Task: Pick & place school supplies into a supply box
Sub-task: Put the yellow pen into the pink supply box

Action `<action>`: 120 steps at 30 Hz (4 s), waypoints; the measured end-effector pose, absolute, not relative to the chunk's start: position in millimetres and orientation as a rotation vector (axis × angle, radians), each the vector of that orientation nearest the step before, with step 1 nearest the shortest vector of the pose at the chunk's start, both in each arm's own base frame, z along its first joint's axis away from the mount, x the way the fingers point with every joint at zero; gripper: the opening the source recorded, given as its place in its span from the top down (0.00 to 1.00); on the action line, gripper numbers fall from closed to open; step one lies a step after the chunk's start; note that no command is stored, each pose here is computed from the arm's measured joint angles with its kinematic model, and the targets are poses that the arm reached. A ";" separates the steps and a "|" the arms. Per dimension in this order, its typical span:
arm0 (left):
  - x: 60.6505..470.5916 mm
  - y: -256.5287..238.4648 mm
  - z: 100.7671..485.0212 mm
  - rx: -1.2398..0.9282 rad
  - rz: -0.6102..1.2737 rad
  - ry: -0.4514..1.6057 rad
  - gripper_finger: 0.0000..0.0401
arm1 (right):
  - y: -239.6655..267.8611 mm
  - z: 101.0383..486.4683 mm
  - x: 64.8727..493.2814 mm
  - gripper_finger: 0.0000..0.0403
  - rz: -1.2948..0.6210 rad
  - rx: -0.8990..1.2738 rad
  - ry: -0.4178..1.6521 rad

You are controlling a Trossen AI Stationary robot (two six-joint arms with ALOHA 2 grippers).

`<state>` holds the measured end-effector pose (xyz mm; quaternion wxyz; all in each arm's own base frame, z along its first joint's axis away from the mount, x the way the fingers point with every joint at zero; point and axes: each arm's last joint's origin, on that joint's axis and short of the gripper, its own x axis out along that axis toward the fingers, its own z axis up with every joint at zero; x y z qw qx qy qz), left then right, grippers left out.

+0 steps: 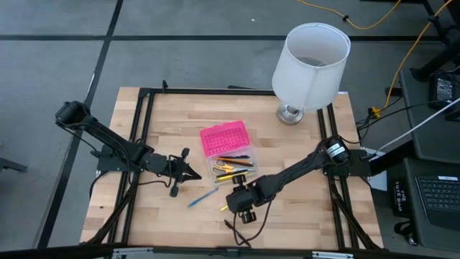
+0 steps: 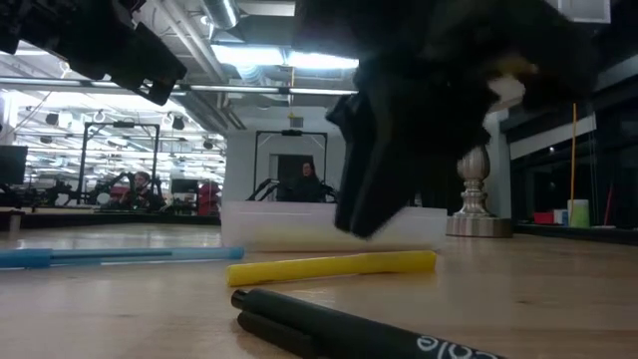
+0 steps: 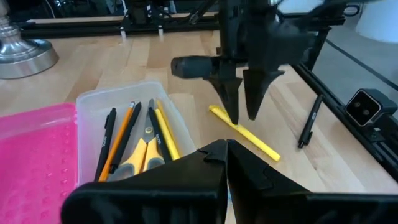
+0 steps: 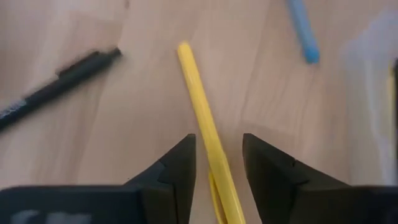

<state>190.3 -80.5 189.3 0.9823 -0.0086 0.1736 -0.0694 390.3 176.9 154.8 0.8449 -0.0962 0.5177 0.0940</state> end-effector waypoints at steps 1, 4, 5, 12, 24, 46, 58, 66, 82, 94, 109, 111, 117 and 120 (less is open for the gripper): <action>190.4 -80.5 189.4 -0.018 -0.140 0.348 0.99 | 176.8 151.3 390.1 0.66 0.196 -0.207 1.106; 190.4 -80.5 189.2 -0.017 -0.140 0.350 0.99 | 176.5 142.1 391.6 0.66 0.192 -0.213 1.124; 190.5 -80.6 189.4 -0.018 -0.140 0.348 0.99 | 176.1 139.4 391.6 0.66 0.189 -0.215 1.135; 190.4 -80.5 189.1 -0.017 -0.139 0.350 0.99 | 175.2 131.8 392.3 0.66 0.181 -0.220 1.158; 190.4 -80.5 189.1 -0.017 -0.139 0.350 0.99 | 169.2 130.9 394.6 0.67 0.193 -0.185 1.175; 190.4 -80.5 189.1 -0.017 -0.139 0.350 0.99 | 167.8 132.6 392.4 0.90 0.229 -0.138 1.209; 190.4 -80.5 189.1 -0.017 -0.139 0.350 0.99 | 160.3 172.1 373.9 0.91 0.259 -0.194 1.240; 190.3 -80.5 188.8 -0.031 -0.136 0.354 0.99 | 145.3 189.2 346.9 0.91 0.201 -0.146 1.189; 189.6 -80.0 186.5 -0.032 -0.131 0.379 0.99 | 99.3 201.3 276.7 0.91 0.162 -0.042 0.512; 189.0 -79.7 185.1 -0.045 -0.122 0.395 0.99 | 63.0 197.5 279.6 0.90 0.111 -0.086 0.283; 189.2 -79.2 185.2 -0.103 -0.092 0.395 0.99 | 65.5 217.0 289.4 0.91 0.194 -0.189 0.206; 189.2 -79.2 185.2 -0.102 -0.092 0.395 0.99 | 65.9 219.2 291.5 0.91 0.195 -0.193 0.236; 189.2 -79.1 185.2 -0.100 -0.091 0.394 0.99 | 60.7 226.7 298.4 0.90 0.183 -0.209 0.359; 189.2 -78.9 185.2 -0.066 -0.090 0.391 0.99 | 52.3 228.4 300.8 0.90 0.159 -0.213 0.408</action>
